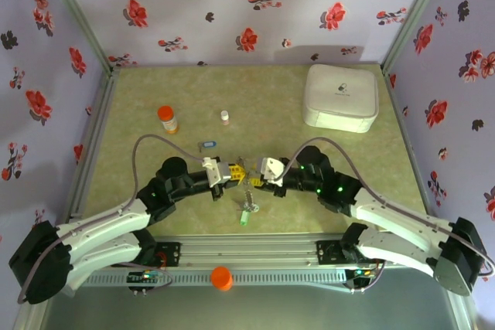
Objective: Put the keys on the keyring
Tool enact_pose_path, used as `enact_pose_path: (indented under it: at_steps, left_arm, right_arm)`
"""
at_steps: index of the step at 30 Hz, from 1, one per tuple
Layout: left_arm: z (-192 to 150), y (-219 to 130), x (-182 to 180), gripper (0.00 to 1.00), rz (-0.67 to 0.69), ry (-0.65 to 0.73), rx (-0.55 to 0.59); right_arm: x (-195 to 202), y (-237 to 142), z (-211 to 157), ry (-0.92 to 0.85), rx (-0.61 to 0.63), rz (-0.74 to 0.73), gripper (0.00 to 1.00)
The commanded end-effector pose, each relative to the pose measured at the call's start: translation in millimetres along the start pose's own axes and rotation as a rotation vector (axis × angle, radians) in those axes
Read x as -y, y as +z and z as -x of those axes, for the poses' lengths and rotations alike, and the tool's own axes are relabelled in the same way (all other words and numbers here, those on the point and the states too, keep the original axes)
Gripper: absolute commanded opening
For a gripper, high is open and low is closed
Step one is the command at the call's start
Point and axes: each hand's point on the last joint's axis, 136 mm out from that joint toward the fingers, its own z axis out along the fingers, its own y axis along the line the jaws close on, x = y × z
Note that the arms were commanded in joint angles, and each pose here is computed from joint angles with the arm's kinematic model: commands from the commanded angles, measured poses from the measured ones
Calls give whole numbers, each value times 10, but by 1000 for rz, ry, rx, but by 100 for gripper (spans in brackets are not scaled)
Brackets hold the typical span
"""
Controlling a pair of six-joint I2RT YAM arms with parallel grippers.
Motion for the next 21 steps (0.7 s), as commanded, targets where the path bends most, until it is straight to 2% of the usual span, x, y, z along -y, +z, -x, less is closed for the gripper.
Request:
enact_pose_path:
  at_steps: [1,5,8,14,18,21]
  left_arm:
    - [127,-19,-67,0,16,-2,68]
    - [157,-58,-240,0,36,-41,111]
    - [220,-88,-349,0,33,-62,159]
    - [288,-85,-344,0,-39,-85,208]
    - [290,-81,-283,0,-80,-76,230]
    - [297,-69,-264,0,-99,-79,236]
  right_arm:
    - [132,-129,96,35,63,-83,36]
    - [277,-260,223,122,137,-149,43]
    - [341,-282,213,173,138,-179,45]
    - [400,-339,326,216,189,-200,48]
    - [283,-273,312,192,169,-123,49]
    - [212,-248,411,161,203,-63,49]
